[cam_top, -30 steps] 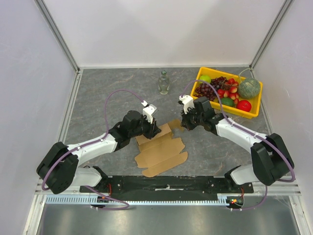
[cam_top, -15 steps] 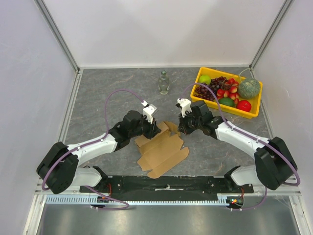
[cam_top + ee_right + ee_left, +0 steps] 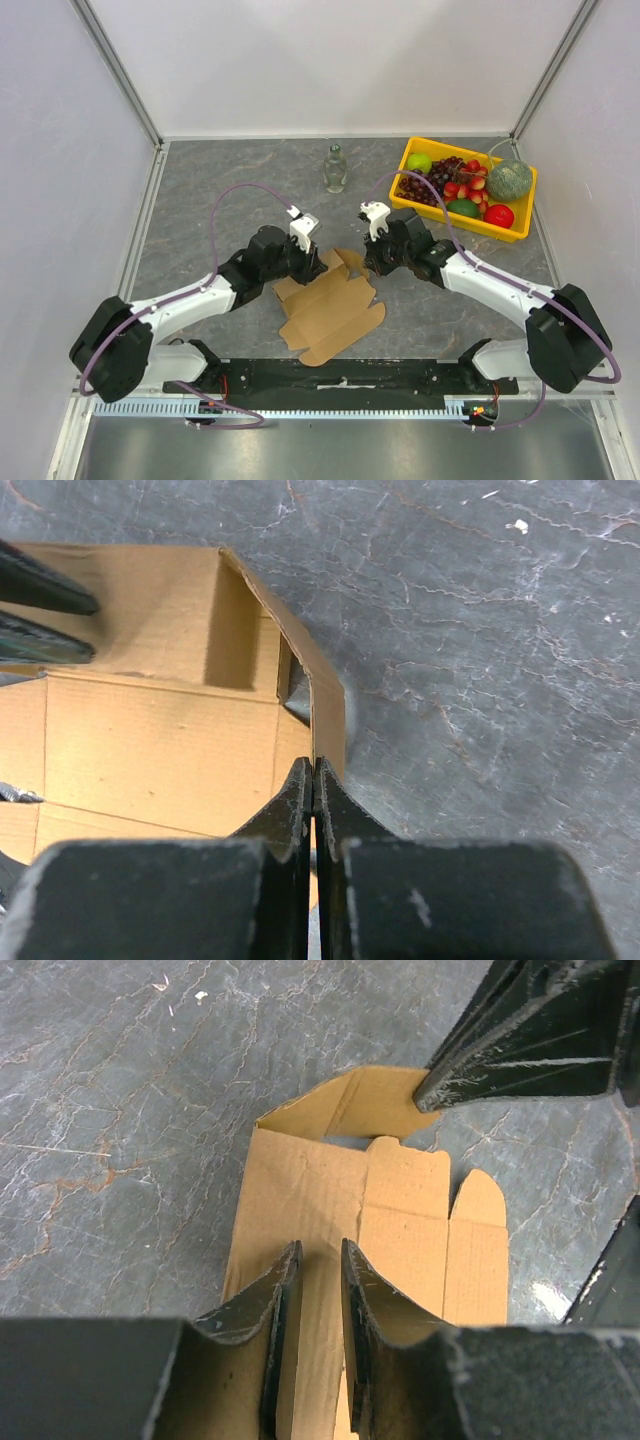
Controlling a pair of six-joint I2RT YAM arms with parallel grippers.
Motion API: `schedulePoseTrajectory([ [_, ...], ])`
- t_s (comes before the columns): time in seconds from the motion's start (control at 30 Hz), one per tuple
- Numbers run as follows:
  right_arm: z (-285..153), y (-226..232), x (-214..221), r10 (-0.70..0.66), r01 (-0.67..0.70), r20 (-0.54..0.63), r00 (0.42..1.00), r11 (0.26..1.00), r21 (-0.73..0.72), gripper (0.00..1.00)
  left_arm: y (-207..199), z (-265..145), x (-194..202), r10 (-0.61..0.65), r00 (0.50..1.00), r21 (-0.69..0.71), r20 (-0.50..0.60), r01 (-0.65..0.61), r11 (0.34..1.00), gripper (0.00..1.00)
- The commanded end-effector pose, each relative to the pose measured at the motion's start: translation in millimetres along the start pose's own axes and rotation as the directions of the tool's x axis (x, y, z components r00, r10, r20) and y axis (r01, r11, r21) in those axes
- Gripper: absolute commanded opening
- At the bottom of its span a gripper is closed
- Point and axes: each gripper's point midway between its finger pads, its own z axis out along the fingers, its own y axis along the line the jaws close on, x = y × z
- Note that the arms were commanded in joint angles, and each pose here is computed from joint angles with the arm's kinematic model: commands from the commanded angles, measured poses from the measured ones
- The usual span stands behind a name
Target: Fold the paper box
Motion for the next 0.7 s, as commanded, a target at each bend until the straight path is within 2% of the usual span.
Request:
schedulePoseTrajectory([
  [0.0,-10,-8,-23,-0.034,0.028,0.086,0.996,0.997,0.065,0.0,-14,-21,-37,0.016,0.997,0.012,0.073,-0.016,1.0,0.28],
  [0.17,-6,-14,-20,-0.046,0.039,0.074,0.996,0.995,0.093,0.0,-45,-38,-60,0.009,0.989,0.066,0.145,-0.018,0.998,0.28],
  [0.33,-2,-15,-18,-0.043,0.036,0.072,0.996,0.995,0.091,0.0,-88,-23,-31,-0.006,0.996,0.131,0.094,-0.007,0.991,0.28],
  [0.5,-1,-14,-17,-0.037,0.031,0.074,0.997,0.996,0.085,0.0,-106,12,8,-0.006,1.0,0.104,0.015,0.004,0.995,0.19],
  [0.57,-1,-14,-16,-0.034,0.028,0.074,0.997,0.996,0.083,0.0,-105,25,11,0.01,0.999,0.04,0.032,-0.011,0.999,0.15],
  [0.67,-1,-13,-14,-0.032,0.027,0.074,0.997,0.997,0.077,0.0,-100,43,7,0.008,0.995,-0.021,0.103,-0.006,1.0,0.03],
])
